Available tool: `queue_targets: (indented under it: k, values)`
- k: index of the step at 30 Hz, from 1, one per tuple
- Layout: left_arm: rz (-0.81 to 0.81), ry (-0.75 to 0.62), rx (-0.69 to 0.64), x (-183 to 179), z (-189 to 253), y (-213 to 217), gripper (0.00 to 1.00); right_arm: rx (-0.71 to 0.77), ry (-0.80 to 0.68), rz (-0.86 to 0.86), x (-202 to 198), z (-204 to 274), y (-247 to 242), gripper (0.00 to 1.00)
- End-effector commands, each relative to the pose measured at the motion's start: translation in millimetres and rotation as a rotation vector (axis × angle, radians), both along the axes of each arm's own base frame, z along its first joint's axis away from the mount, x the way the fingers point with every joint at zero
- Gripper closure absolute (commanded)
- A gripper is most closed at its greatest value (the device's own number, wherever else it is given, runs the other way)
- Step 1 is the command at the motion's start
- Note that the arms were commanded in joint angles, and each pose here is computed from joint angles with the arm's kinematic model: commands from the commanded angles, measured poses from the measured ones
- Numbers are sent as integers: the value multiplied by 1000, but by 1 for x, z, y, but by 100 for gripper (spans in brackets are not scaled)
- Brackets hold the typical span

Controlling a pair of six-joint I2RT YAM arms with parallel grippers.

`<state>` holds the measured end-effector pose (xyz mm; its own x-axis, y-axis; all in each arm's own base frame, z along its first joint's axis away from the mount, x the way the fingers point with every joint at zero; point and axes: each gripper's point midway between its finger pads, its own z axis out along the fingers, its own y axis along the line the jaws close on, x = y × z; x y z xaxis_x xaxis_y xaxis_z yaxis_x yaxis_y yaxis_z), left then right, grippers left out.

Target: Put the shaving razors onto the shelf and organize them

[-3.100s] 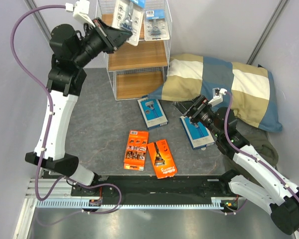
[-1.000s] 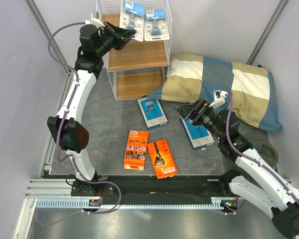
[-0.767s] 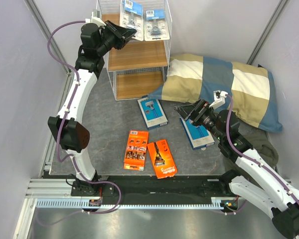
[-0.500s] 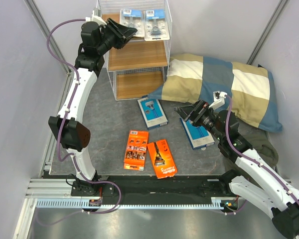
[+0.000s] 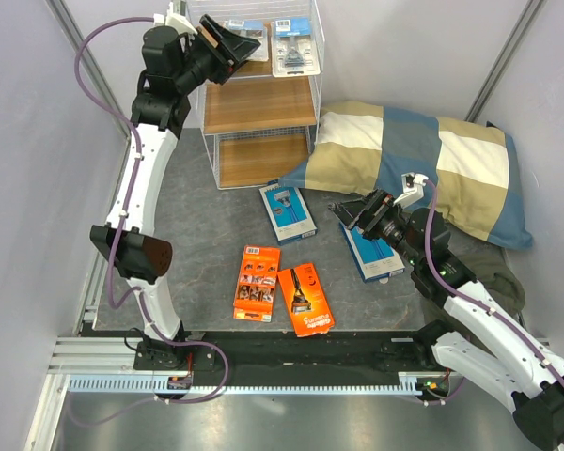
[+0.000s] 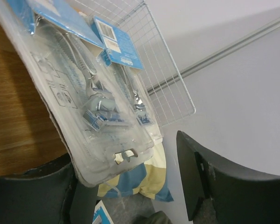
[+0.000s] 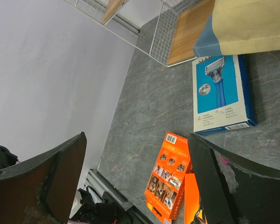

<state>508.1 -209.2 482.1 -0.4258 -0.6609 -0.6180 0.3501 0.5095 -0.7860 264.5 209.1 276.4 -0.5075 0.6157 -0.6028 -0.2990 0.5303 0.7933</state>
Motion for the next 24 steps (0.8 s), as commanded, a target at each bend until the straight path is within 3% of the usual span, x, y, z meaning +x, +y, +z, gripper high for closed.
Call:
queue_targets:
  k: [1, 15, 24]
  values:
    - [-62, -47, 52, -8, 11, -7, 31, 2, -21, -13, 1, 3, -3, 2]
    - [-206, 46, 52, -23, -14, -25, 30, -1, -19, -16, 2, 2, -3, 2]
    - [-202, 82, 47, -27, -16, -21, 30, -2, -20, -15, 1, 2, -3, 2]
